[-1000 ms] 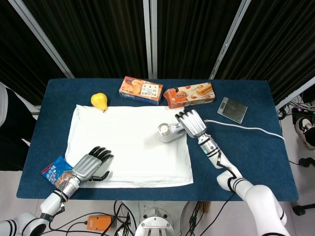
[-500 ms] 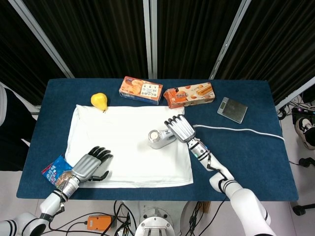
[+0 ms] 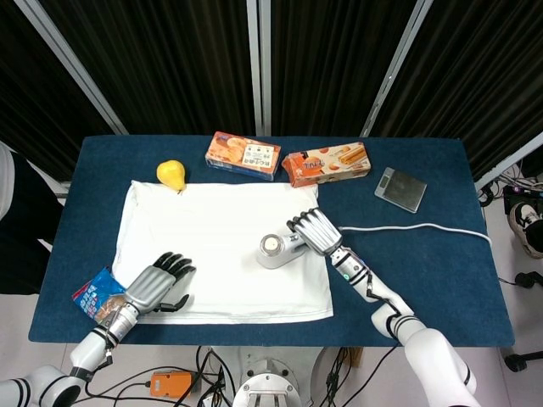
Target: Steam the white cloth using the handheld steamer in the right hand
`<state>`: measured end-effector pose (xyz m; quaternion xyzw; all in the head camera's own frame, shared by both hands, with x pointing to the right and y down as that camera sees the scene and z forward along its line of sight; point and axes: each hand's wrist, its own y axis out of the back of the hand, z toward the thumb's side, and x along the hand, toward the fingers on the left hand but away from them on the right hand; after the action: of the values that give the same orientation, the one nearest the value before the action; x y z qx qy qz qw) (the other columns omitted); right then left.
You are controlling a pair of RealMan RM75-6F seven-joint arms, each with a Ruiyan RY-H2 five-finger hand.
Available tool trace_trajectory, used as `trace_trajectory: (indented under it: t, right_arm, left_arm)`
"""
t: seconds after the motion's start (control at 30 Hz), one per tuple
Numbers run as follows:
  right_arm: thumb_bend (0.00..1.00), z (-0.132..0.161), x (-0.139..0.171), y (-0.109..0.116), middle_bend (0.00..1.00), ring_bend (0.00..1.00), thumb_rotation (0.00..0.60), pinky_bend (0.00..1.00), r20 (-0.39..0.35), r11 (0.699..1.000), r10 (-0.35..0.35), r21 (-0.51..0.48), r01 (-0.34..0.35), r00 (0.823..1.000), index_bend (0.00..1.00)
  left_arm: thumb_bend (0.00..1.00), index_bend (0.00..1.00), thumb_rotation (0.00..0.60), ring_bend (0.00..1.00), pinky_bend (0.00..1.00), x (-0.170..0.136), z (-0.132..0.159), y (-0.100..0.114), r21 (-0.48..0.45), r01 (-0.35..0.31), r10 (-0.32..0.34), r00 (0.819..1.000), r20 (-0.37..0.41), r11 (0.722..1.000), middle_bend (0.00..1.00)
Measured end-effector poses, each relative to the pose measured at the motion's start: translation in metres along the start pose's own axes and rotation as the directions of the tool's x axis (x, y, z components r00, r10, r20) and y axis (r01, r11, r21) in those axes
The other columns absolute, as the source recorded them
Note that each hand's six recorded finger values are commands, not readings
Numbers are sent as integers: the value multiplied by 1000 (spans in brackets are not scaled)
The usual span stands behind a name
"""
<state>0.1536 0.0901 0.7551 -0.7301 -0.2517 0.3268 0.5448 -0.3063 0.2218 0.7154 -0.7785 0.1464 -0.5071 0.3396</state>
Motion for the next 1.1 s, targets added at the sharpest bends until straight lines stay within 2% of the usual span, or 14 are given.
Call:
trace_trajectory:
  t: [0.33,0.57,0.77,0.93,1.1]
  right_arm:
    - [886,8,24,2,782,768,600,864,-94,1000,1,-5,-2,996,872]
    - [887,14,48,4,782,768,600,864,-168,1000,8,0,-8,986,872]
    - [898,11,65,17,785,772,600,867,-189,1000,-29,-16,27,982,875]
    - [898,-9,74,37,785,772,600,867,-130,995,-95,-26,93,987,875]
    - [898,-52,91,57,785,772,600,865,22,988,-152,-6,152,988,875]
  left_arm:
    - [364,140,206,0,0,0,0,-1,0,3,-3,1000,-2,1000,99]
    - [364,140,207,0,0,1,0,-1,0,1,-1,1000,0,1000,99]
    - [364,140,207,0,0,1,0,0,2,-3,3,1000,1,1000,99]
    - [364,140,208,0,0,0,-3,5,-3,-23,23,1000,-8,1000,99]
    - [364,140,204,0,0,-5,-11,20,-16,-80,79,996,-37,997,99]
